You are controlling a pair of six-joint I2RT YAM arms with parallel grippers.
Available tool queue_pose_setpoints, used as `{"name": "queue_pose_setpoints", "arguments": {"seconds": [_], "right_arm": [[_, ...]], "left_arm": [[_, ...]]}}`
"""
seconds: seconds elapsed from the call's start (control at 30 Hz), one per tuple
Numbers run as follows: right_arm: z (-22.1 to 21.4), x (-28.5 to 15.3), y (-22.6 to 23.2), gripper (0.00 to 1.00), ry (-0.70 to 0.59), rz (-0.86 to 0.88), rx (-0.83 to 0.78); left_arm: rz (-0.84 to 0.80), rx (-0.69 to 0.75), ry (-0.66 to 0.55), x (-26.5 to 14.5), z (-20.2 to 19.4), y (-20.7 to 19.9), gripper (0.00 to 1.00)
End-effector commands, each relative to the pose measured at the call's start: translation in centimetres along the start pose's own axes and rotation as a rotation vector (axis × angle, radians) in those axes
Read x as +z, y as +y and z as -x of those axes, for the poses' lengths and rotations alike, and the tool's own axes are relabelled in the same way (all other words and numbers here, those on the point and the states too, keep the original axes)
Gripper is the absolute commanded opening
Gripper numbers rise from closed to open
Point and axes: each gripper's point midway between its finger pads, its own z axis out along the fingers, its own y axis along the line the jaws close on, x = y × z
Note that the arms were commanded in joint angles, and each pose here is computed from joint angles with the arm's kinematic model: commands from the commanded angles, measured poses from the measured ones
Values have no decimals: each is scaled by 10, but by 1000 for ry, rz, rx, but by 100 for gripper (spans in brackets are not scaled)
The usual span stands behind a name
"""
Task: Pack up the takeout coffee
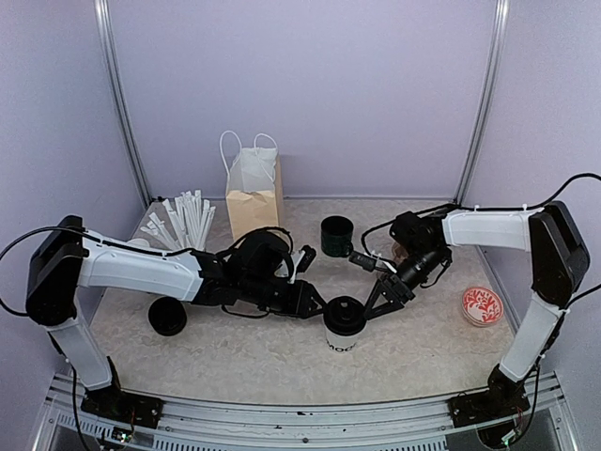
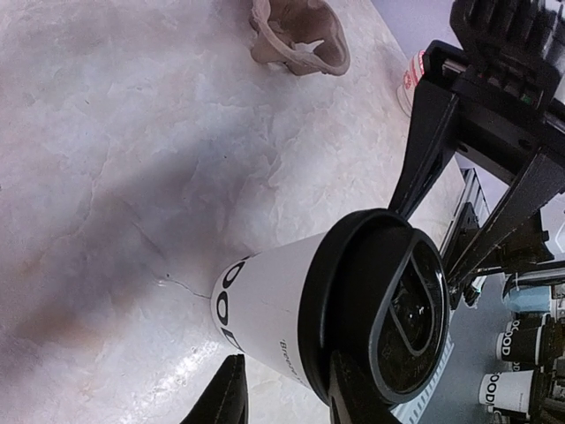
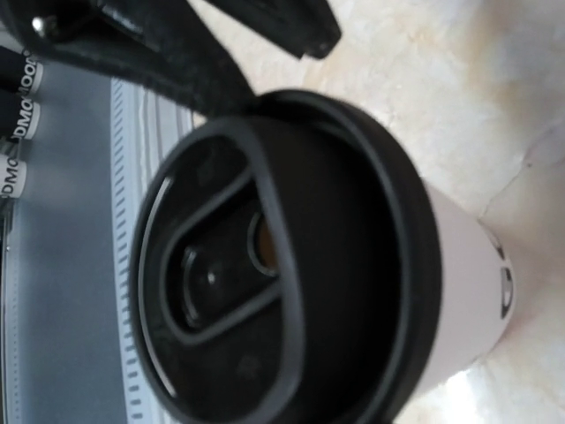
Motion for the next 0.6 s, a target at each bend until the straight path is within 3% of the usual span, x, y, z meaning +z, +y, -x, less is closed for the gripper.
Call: {"name": "queue_pose_setpoints", "arguments": {"seconds": [0.0, 0.4, 0.5, 0.57], "right_arm": [[-7, 9, -12, 39, 32, -19, 28], [-33, 28, -58, 27, 132, -124, 165], [-33, 34, -47, 26, 142, -88, 137], [-25, 37, -24, 31, 121, -23, 80]], "left_arm": [[18, -8, 35, 12, -4, 12, 31], [213, -106, 225, 19, -71, 81, 23], [221, -97, 221, 21, -67, 84, 23], [180, -30, 171, 23, -45, 64, 25]]}}
